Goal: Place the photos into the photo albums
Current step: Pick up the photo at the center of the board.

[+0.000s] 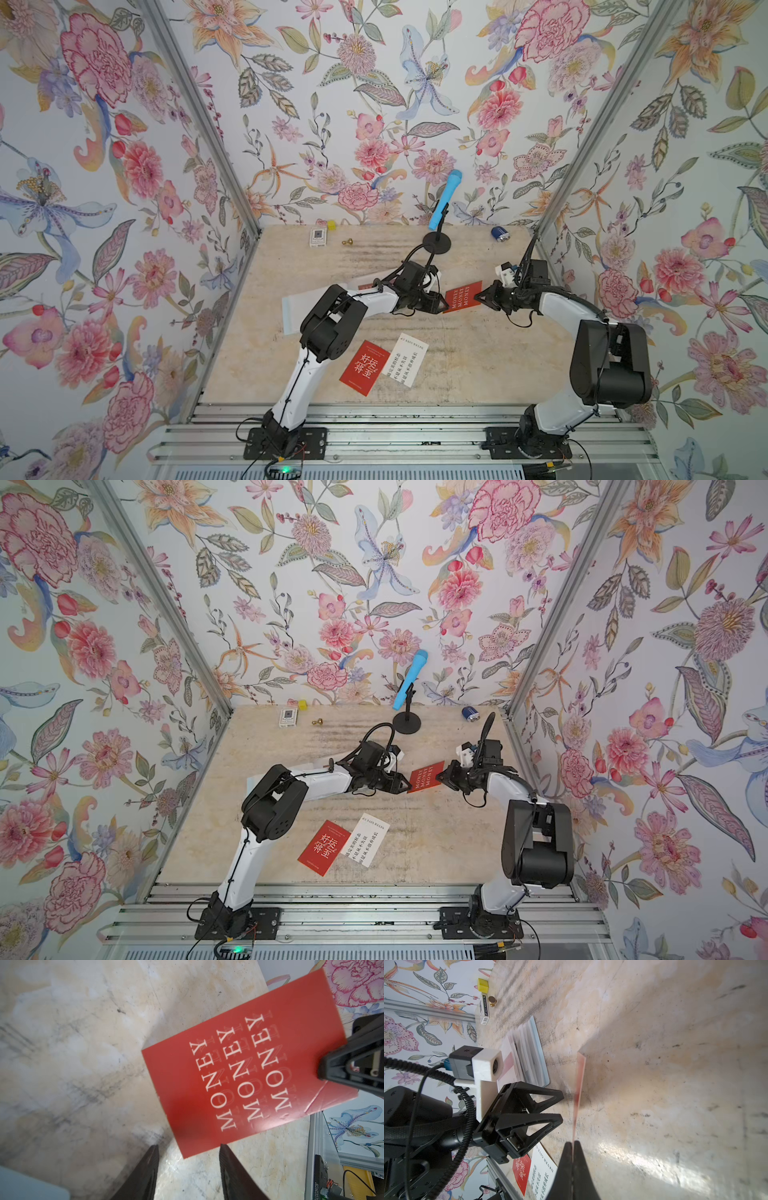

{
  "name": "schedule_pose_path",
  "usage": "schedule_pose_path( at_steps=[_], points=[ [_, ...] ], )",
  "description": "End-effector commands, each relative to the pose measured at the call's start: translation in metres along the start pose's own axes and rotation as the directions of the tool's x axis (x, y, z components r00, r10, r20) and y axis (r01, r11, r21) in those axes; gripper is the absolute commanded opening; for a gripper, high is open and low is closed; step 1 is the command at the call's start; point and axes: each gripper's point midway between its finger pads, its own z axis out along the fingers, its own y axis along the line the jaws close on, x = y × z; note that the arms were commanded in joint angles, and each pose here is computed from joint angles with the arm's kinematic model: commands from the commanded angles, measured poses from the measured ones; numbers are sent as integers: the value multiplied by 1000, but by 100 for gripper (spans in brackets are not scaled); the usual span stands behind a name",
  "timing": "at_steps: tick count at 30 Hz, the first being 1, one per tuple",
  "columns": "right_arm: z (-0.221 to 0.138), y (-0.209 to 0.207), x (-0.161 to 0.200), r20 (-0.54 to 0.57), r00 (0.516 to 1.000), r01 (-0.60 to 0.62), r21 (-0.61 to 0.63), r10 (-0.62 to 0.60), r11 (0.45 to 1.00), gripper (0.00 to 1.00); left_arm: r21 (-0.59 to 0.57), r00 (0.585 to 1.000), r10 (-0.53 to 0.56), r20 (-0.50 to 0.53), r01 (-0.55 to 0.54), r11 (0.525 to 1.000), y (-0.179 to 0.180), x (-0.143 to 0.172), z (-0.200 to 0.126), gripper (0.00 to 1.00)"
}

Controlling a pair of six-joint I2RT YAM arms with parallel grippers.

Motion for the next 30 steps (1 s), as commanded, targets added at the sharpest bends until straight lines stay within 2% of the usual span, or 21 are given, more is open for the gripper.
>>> schedule_pose_path(
  at_steps=[1, 9, 13, 16, 18, 20, 25, 30],
  points=[
    [-16, 13, -5, 44, 998, 47, 7, -47, 999, 0, 0, 995, 33, 92, -33, 999, -17, -29, -31, 50],
    [-31, 40, -13, 93, 992, 83, -24, -81, 996, 0, -63, 972, 69, 225, -56, 996, -19, -51, -91, 50],
    [-32, 67, -14, 96, 989, 122, -62, -115, 991, 0, -104, 959, 50, 279, -22, 994, -6, -53, -124, 50],
    [-25, 99, -9, 72, 983, 174, -112, -167, 978, 0, -136, 926, 35, 377, 18, 991, 10, -55, -160, 50],
    [-18, 122, -3, 58, 975, 222, -136, -216, 966, 0, -155, 909, -11, 416, 83, 984, 29, -51, -182, 51],
    [-9, 138, 3, 45, 966, 257, -144, -253, 956, 1, -165, 909, -60, 412, 139, 976, 46, -44, -195, 51],
    [18, 168, 24, -22, 946, 314, -187, -324, 931, 2, -259, 912, -83, 402, 201, 945, 80, -26, -225, 51],
    [51, 194, 45, -96, 919, 351, -234, -381, 906, 3, -291, 869, -141, 474, 305, 907, 110, -2, -263, 52]
  ],
)
